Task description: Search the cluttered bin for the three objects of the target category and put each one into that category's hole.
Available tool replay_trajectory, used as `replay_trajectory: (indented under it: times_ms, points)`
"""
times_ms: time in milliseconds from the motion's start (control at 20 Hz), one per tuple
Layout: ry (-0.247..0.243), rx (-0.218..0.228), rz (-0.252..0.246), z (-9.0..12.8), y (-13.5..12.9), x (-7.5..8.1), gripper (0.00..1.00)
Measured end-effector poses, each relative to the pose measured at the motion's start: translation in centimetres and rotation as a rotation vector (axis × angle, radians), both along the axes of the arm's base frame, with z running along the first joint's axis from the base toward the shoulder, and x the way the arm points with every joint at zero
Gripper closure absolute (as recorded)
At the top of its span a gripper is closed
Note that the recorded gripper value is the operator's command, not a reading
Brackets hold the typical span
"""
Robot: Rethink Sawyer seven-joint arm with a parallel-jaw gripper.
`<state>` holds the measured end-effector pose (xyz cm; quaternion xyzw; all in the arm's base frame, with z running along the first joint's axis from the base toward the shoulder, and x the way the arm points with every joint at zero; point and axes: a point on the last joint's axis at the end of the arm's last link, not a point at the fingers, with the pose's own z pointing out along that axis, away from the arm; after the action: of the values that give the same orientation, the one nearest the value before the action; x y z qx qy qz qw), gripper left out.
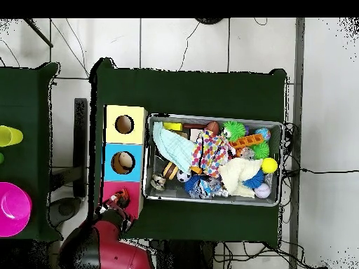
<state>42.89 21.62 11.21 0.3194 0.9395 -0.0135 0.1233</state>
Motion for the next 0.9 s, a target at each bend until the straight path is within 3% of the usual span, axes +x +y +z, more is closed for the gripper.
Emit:
replay_trajectory:
  times_ms: [900]
  points:
    - [0.035,-0.012,0.013,-1.8,0.4,-1.0,1.0]
